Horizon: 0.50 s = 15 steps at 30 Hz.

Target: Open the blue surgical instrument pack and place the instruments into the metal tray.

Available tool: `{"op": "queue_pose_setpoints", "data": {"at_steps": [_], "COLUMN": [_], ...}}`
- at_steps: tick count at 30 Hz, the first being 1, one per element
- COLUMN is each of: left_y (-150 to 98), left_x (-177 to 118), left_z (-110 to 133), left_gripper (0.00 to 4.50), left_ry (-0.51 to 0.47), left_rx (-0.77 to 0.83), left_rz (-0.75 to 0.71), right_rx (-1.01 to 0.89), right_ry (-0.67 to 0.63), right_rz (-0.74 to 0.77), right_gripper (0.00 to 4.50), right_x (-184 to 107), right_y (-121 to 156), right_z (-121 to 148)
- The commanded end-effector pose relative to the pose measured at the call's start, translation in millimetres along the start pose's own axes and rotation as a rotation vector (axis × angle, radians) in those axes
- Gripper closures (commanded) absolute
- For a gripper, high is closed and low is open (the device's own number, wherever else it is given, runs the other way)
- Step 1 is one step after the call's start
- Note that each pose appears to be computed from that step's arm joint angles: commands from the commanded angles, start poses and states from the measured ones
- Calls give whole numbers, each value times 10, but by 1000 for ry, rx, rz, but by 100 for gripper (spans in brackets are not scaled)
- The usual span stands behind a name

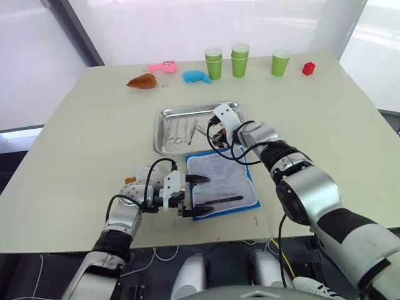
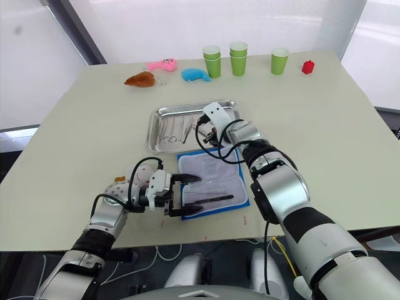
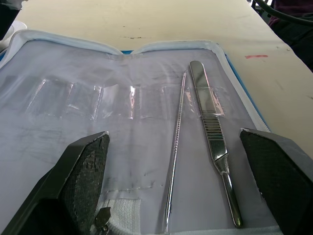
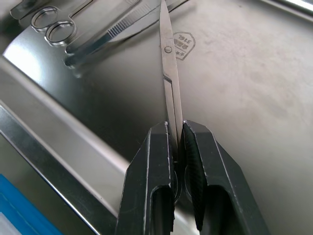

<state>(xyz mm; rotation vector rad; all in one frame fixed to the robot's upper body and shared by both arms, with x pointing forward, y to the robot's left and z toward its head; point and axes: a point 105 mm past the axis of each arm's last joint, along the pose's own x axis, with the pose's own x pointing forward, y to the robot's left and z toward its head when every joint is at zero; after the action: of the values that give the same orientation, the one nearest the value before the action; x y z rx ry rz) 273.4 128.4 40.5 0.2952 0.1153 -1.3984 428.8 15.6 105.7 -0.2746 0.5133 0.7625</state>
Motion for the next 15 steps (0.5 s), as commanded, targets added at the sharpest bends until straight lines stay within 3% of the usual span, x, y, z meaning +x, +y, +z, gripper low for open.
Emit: {"op": "queue_pose_setpoints", "data": {"at_steps": [1,3,4,5,10,11,15], "left_y": [-418,-422,-422,-421,-414,-414,-414], "left_x": [46,52,52,52,50,49,46], "left_z": [-588,-588,-588,-589,-588,-588,-591], "left_gripper": [0,0,0,0,0,0,0], "left_ry": [154,152,151,151,150,150,151], "left_rx": [-240,-242,-243,-244,-244,-244,-245], "left_rz": [-70,-69,-69,-68,-65,-65,-66], "right_rx": [-30,-37,-41,-42,-62,-70,-88], "right_ry": [-60,-66,-72,-77,-116,-127,-184], "right_rz": [1,7,11,12,8,8,28], "right_gripper": [399,339,263,244,29,4,4], "right_x": [-36,-39,-42,-45,-80,-99,-176], "right_y": [16,25,30,32,2,-14,-62], "right_z": [228,250,268,282,376,408,528]}}
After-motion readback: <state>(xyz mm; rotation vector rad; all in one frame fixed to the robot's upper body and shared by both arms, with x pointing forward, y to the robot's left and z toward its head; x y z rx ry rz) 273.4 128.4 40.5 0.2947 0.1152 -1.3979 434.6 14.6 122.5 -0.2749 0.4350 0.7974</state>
